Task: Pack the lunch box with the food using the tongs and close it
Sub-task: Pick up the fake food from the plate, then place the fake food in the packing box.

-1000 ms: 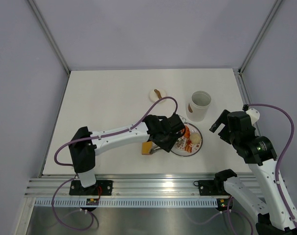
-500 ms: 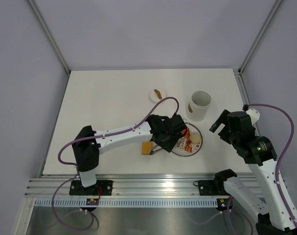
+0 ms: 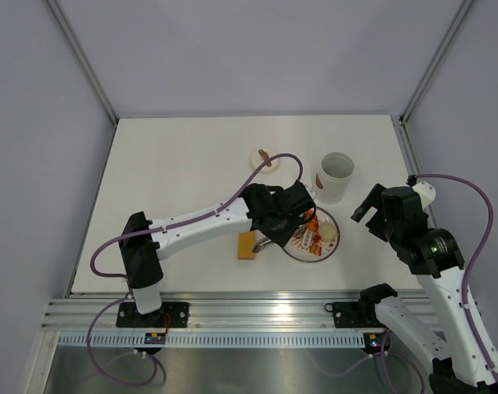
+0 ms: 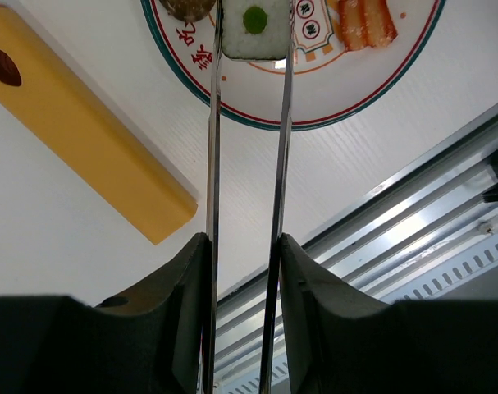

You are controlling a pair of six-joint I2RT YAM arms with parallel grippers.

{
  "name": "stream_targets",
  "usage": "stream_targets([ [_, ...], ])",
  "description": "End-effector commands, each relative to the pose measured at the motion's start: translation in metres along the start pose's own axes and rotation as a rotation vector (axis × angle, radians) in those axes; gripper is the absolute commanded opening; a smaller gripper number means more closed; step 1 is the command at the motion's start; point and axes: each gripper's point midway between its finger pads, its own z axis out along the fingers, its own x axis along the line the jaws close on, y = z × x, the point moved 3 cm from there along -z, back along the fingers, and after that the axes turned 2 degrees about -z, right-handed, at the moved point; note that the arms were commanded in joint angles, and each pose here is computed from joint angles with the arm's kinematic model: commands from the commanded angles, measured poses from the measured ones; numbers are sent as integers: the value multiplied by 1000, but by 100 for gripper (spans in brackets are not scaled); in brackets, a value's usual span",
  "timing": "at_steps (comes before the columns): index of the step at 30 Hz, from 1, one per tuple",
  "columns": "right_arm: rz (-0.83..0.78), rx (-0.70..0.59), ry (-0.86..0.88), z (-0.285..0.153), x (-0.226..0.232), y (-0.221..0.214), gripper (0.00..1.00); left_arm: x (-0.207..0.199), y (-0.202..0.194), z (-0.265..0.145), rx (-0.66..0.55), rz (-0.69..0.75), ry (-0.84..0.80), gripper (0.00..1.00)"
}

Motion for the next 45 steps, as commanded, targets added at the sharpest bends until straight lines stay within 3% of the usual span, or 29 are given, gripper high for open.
stream_targets([
  [1,15,-27,17,-1,3,5,100,-4,34,-59,-170,4,-73,12],
  [15,22,-58,2,-12,-3,12,100,2,145,-115,-475,-27,-220,13],
  [25,27,-63,-13,-19,-10,11,99,5,199,-77,-545,-53,-260,15],
  [33,33,-75,-16,-24,-12,14,99,10,216,-46,-559,-72,-232,18],
  [45,29,-67,-15,-25,-13,12,99,8,216,-31,-529,-89,-238,48],
])
